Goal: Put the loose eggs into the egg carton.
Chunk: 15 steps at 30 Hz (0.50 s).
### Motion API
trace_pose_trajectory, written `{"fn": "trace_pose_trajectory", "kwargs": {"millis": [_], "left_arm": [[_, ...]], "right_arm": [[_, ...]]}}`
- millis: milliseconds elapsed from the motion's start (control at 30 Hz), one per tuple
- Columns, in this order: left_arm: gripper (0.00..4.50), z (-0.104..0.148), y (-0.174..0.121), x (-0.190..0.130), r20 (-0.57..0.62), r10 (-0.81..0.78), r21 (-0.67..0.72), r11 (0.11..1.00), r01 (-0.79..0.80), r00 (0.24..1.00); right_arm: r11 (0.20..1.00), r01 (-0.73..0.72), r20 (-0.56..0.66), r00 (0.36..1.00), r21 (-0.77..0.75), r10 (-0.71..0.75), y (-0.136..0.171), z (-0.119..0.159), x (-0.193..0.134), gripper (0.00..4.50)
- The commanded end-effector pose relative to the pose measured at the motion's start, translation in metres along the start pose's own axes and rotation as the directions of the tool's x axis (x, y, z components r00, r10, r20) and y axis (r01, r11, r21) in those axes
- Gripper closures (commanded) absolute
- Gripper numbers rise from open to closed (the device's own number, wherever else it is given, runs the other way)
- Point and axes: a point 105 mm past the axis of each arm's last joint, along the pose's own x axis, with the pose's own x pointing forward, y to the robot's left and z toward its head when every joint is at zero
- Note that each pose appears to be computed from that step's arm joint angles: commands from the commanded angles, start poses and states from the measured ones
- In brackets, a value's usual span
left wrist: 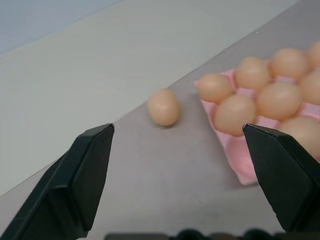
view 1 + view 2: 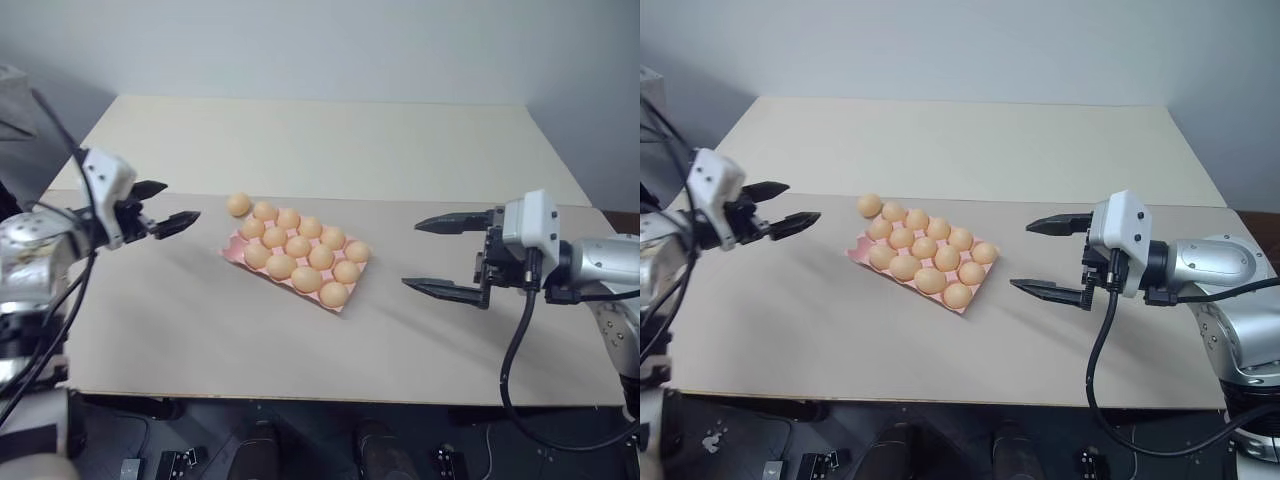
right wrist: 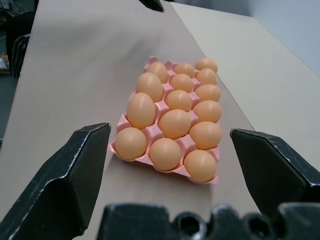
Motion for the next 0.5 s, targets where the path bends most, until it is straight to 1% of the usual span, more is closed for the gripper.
{"fn": "trace_pose_trajectory", "kwargs": {"millis": [33,133,267,500], "left_arm": [[0.04,0.005,0.011,0.024,-0.038,0.056,0.026,0.998,-0.055,0.998],[0.04,0.006,0.009,0.052,-0.079,0.052,0.001,0.999,-0.052,0.996],[0.04,0.014,0.008,0.082,-0.107,0.111,-0.069,0.991,-0.119,0.988],[0.04,0.008,0.003,0.100,-0.183,0.187,-0.105,0.972,-0.209,0.965]], "right_arm": [[0.998,0.021,0.013,1.000,-0.055,-0.020,-0.001,0.011,-0.002,0.00],[0.998,0.034,0.012,0.999,-0.059,-0.033,0.000,0.012,-0.001,0.00],[0.997,0.053,0.010,0.999,-0.059,-0.052,0.004,0.013,-0.003,0.00],[0.996,0.075,0.003,0.997,-0.051,-0.075,0.009,0.014,-0.007,0.00]]}}
